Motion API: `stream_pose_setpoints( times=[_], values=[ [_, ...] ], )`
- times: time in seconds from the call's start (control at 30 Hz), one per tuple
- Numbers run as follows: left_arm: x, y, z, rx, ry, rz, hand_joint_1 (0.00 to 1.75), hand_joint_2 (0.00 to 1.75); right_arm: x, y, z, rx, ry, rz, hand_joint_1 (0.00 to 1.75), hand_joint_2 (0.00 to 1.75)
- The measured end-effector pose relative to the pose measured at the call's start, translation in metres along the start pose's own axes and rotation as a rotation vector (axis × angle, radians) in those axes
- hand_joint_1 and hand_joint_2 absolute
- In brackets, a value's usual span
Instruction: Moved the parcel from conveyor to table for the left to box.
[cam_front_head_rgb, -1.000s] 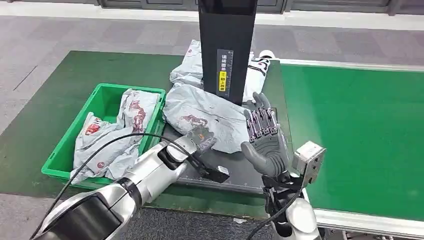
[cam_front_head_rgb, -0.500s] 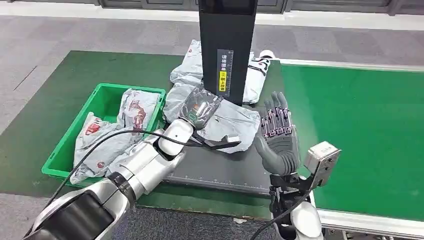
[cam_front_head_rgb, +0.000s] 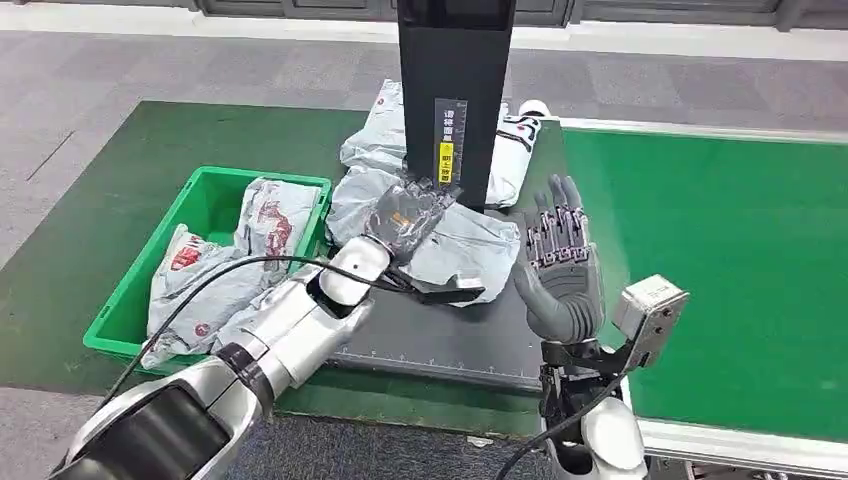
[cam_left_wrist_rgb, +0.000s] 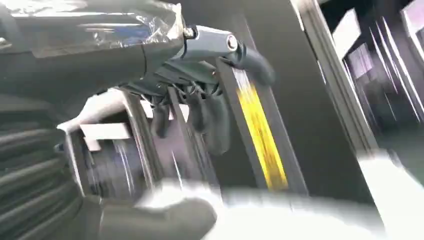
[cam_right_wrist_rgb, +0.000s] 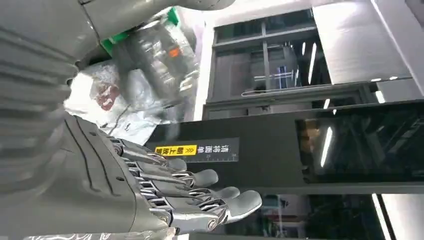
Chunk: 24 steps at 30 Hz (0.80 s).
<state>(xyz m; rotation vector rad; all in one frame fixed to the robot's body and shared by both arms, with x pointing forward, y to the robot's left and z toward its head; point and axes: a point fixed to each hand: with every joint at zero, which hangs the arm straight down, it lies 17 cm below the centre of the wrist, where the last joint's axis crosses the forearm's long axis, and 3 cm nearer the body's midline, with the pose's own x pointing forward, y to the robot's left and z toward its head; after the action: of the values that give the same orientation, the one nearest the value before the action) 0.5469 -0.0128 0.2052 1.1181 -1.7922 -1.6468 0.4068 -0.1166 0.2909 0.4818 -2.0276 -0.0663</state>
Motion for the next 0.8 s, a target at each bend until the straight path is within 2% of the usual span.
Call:
stream_pose_setpoints(
  times=[0.1, 0.13, 0.17, 0.8],
  values=[
    [0.003, -0.018, 0.004, -0.082, -0.011, 0.042, 0.0, 1.75, 0.001, 0.001, -0.001, 0.008, -0.005, -0.007, 0.0, 1.75],
    [0.015, -0.059, 0.017, -0.262, -0.034, 0.135, 0.0, 1.75, 0.002, 0.005, -0.001, 0.028, -0.009, -0.02, 0.0, 1.75],
    [0.022, -0.077, 0.025, -0.336, -0.046, 0.161, 0.0, 1.75, 0.001, 0.006, 0.0, 0.033, -0.012, -0.025, 0.0, 1.75],
    [0.024, -0.092, 0.031, -0.391, -0.039, 0.165, 0.0, 1.75, -0.002, 0.006, 0.001, 0.037, -0.004, -0.028, 0.0, 1.75]
  ],
)
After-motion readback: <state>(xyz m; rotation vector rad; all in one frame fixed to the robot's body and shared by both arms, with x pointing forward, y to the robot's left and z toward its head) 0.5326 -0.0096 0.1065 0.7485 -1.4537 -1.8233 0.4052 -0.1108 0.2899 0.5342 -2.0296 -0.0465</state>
